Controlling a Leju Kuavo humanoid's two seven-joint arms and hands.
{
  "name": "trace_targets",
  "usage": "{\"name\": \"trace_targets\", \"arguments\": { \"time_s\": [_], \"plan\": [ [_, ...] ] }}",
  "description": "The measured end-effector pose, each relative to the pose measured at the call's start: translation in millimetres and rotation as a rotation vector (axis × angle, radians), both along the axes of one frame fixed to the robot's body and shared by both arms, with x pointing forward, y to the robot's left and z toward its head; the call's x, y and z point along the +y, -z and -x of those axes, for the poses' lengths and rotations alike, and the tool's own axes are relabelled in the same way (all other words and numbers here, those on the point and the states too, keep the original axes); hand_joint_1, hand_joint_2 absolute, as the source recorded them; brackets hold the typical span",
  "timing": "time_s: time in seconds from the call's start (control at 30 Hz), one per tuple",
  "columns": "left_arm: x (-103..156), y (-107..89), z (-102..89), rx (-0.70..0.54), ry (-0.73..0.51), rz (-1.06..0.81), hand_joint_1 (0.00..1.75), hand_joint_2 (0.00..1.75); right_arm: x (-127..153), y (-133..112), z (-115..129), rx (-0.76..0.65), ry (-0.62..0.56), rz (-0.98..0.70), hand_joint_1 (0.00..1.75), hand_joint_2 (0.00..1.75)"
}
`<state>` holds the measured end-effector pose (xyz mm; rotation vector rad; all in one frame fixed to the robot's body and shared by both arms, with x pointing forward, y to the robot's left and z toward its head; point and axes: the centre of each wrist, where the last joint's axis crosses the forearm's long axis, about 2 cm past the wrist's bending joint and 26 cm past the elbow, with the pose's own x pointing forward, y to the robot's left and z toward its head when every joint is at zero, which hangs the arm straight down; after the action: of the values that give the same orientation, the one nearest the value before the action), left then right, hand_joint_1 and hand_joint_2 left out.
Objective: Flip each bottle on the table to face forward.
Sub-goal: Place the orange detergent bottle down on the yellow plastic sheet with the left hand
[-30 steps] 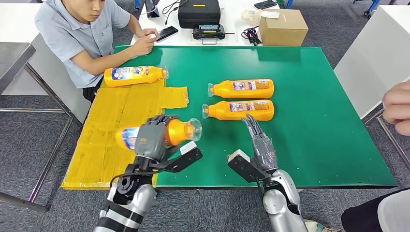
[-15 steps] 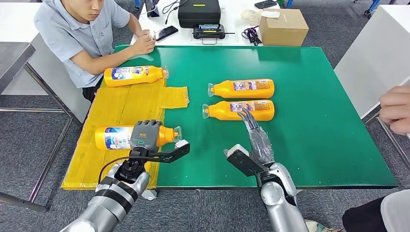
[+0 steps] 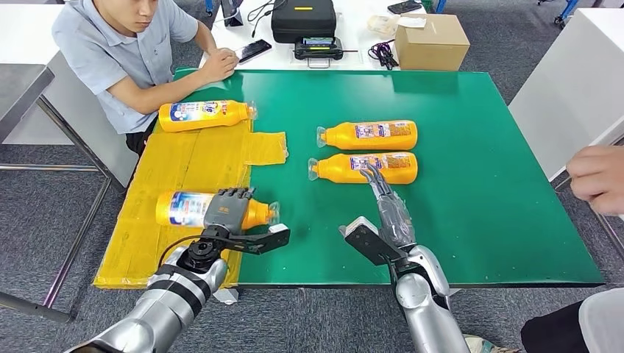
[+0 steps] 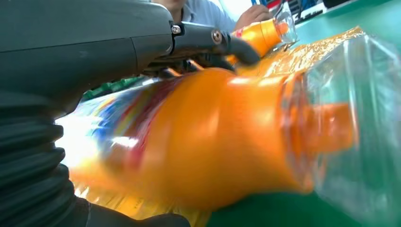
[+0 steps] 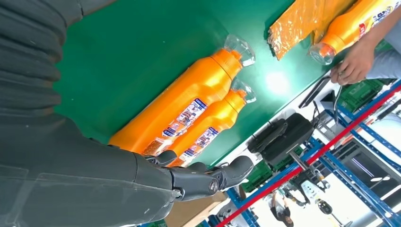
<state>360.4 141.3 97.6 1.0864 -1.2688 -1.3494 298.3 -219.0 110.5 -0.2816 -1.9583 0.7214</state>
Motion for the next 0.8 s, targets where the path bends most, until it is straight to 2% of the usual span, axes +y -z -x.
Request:
{"name": "trace_targets", "arguments": {
  "time_s": [0.17,0.57,0.8],
  "plan": [
    [-1.8,-2.2,-3.0,0.030,-0.009,0.008,0.00,1.75,0.2,1.6,-1.1,0.008,-0.003,0.002,0.00,1.75],
    [-3.1,-9.5,-16.8,0.196,-0.045,0.050,0.00,1.75,1.4,0.9,-13.4,0.016,-0.025,0.000,0.00,1.75],
    [-2.4,-9.3,-18.8,0.225,-0.091,0.055,0.00,1.75,1.7,1.7,-17.2,0.025,-0.033,0.003,0.00,1.75]
  ]
}}
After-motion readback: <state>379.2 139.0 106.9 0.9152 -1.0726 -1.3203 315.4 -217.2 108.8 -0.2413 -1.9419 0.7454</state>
